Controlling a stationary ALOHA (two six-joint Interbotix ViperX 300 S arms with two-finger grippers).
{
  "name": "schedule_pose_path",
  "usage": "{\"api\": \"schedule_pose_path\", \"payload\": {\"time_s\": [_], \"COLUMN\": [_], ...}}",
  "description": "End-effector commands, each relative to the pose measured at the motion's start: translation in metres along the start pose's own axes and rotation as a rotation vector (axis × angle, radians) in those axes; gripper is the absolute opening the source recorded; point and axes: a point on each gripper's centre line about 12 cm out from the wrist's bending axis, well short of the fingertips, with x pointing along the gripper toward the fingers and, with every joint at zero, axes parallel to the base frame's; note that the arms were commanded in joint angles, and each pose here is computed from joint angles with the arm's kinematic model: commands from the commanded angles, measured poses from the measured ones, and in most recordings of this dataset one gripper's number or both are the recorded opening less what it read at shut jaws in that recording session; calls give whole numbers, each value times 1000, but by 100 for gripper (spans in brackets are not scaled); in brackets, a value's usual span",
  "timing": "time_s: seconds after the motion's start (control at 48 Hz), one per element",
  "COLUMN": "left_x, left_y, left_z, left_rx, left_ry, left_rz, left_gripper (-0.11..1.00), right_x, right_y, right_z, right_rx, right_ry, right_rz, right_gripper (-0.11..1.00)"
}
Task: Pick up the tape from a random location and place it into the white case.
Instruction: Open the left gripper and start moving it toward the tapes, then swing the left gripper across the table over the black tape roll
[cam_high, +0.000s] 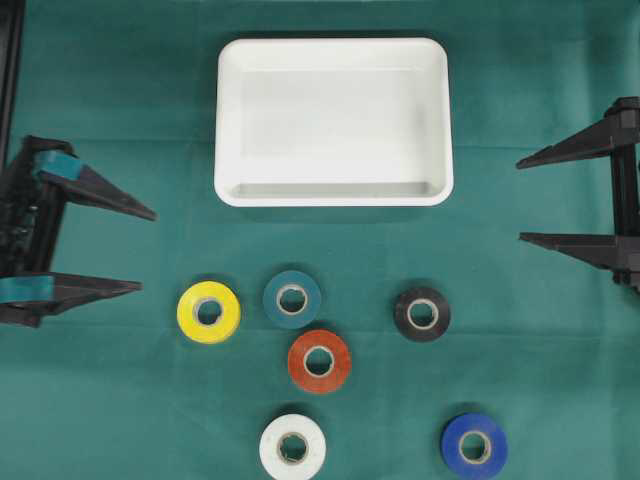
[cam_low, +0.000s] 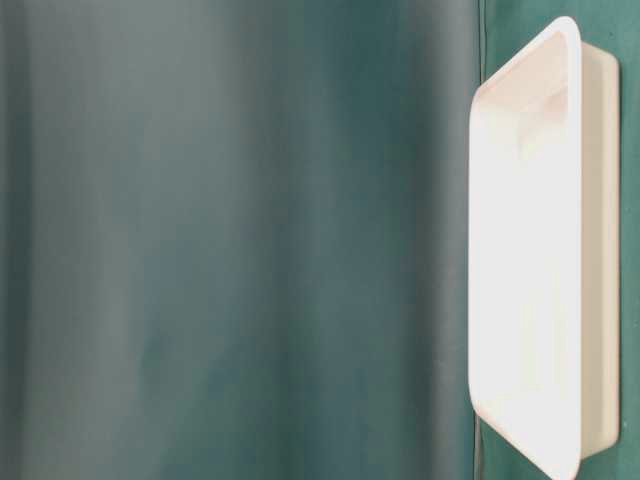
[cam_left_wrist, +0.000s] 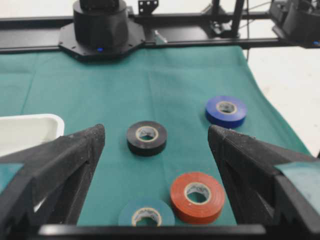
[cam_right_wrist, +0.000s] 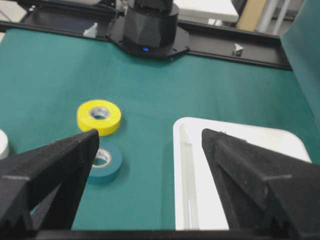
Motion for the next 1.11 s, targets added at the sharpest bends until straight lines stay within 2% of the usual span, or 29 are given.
{"api": "schedule_pose_path", "payload": {"time_s": [0.0,0.459,0.751,1.084], "left_x": [16,113,178,240], "left_y": [0,-1,-2,-3], "left_z": [14,29,46,51], "left_rx": [5,9,14,45], "left_ry": [-23,60,84,115], "left_rz": [0,1,-2,-3], "left_gripper": [98,98,98,98], "right_x": [2,3,4,7], "right_y": [0,0,0,0], "right_z": [10,9,7,4], "right_rx": [-3,-3,-3,-3], "right_ry": [-23,-18,-9,5], "right_rz": [0,0,-1,-1], "right_gripper": [90,90,90,90]}}
